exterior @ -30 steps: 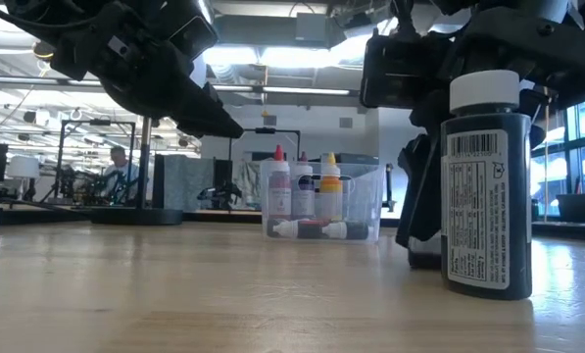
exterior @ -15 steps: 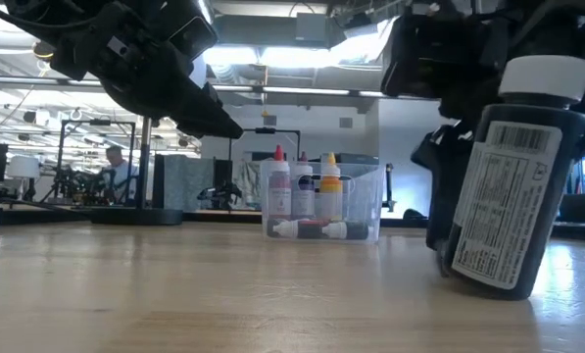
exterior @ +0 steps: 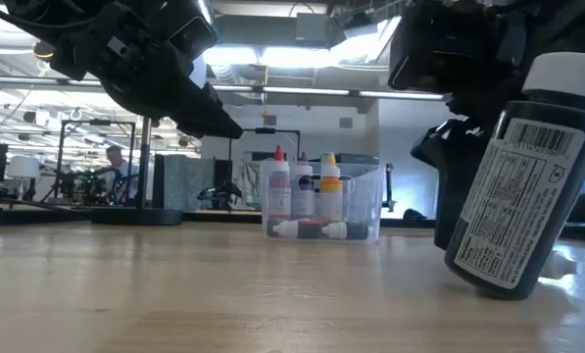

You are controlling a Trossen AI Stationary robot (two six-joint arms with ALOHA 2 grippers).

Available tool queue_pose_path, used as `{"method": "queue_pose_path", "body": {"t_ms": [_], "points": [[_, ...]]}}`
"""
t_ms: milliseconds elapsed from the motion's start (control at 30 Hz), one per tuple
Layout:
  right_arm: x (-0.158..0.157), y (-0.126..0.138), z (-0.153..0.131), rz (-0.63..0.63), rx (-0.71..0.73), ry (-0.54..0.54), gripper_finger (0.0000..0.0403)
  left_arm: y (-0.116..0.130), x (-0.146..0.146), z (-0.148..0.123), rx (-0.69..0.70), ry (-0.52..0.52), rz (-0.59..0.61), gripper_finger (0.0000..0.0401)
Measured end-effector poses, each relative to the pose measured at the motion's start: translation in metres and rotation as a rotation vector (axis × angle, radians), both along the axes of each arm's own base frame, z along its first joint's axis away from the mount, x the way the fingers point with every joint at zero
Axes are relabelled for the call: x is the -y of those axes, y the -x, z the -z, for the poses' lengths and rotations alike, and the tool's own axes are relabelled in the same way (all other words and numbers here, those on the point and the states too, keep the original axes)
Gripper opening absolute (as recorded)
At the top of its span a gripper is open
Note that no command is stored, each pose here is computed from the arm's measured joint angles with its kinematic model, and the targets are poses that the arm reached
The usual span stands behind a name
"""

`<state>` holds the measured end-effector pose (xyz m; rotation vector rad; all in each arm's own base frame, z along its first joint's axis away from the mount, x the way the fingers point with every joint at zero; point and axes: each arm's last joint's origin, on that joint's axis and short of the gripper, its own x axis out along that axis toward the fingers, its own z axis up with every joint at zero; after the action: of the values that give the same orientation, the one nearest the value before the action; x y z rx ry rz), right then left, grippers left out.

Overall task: Pick & Place food coloring
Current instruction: Put the small purple food coloring bottle in the transparent bin

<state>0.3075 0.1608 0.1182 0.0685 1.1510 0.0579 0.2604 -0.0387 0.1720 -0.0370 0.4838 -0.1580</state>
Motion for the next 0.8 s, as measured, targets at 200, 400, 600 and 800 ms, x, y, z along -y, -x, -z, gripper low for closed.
{"method": "queue_pose_path", "body": {"t_ms": [200,400,600,800], "points": [[0.012,0.014,-0.009,-0.030,-0.100,0.166,0.0168,0.000,0.000,0.000,-0.001,0.000,0.000,0.0171],[0.017,0.023,-0.021,-0.142,-0.179,0.280,0.0167,0.000,0.000,0.000,-0.001,0.000,0.000,0.0171],[0.025,0.028,-0.020,-0.095,-0.237,0.347,0.0167,0.000,-0.001,0.000,0.001,-0.008,-0.019,0.0171],[0.024,0.028,-0.021,-0.055,-0.226,0.337,0.0167,0.000,-0.001,0.000,0.001,-0.008,-0.020,0.0171]]}}
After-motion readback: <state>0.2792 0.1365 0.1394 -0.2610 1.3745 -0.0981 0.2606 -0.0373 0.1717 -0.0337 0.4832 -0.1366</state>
